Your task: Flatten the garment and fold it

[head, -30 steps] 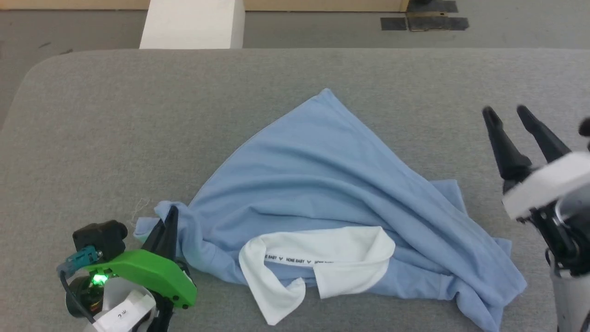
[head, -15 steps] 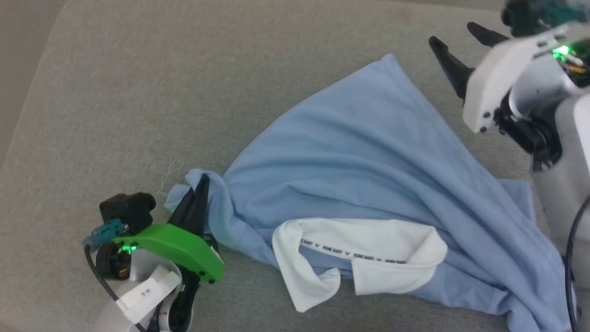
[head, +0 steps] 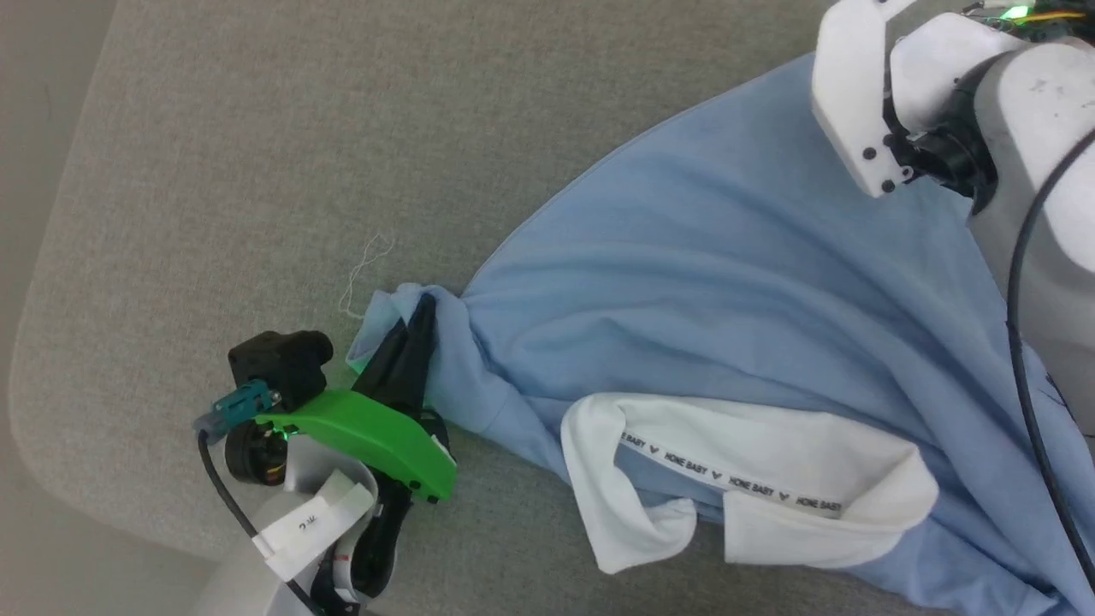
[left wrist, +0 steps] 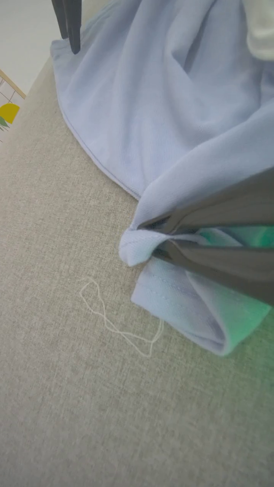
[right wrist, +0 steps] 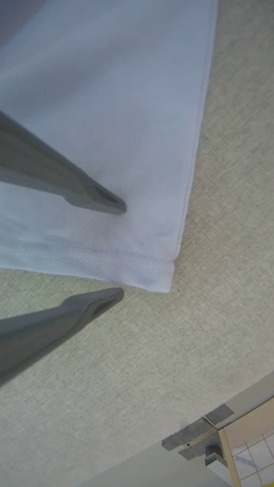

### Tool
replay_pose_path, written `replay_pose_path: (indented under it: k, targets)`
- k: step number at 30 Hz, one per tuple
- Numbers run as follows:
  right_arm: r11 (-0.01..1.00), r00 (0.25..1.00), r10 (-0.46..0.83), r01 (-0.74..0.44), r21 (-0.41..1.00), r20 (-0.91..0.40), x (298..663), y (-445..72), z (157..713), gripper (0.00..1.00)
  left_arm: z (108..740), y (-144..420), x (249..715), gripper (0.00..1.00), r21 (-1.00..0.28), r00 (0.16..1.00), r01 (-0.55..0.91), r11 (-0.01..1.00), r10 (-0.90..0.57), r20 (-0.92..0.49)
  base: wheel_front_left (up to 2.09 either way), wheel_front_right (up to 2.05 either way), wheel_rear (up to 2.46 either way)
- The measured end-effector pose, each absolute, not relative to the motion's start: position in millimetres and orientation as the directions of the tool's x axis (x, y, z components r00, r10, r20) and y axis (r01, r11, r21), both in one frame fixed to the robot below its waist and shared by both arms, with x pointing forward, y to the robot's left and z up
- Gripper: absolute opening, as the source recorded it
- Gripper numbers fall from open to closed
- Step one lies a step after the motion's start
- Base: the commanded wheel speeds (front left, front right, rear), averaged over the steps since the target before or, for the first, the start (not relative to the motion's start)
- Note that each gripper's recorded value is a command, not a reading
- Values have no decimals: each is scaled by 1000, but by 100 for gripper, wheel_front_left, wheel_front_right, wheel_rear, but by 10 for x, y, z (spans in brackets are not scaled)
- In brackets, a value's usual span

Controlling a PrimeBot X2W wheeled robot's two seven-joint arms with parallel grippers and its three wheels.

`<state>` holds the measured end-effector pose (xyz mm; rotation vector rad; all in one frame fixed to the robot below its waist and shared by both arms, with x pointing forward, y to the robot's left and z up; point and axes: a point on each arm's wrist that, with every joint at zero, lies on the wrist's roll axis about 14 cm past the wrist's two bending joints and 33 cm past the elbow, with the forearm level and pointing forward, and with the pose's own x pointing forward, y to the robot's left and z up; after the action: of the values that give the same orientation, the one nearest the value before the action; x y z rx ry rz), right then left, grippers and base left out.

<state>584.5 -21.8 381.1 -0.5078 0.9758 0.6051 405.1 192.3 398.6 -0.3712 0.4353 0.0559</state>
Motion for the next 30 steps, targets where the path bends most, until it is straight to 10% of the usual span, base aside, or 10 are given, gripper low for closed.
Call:
replay_pose_path:
  k: [9,10,11,12,30]
  targets:
    - [678,306,220,-731,-80,-926,5836,-69,3595,97,3819,2020,4027,0,-328,893,-176,928,10,-450,0,0,0]
    - [680,297,214,-729,-76,-931,5838,-87,3597,32,3816,2024,4027,0,-329,894,-176,928,11,-448,0,0,0]
    - [682,294,214,-728,-73,-932,5838,-92,3609,6,3818,2026,4028,0,-330,895,-177,927,12,-446,0,0,0]
    - [685,292,223,-725,-64,-930,5838,-93,3627,0,3818,2026,4031,0,-331,895,-175,927,11,-445,0,0,0]
    - [838,629,486,-532,120,-607,5691,-527,4627,0,4242,2066,4058,0,-309,932,-109,945,-11,-362,0,0,0]
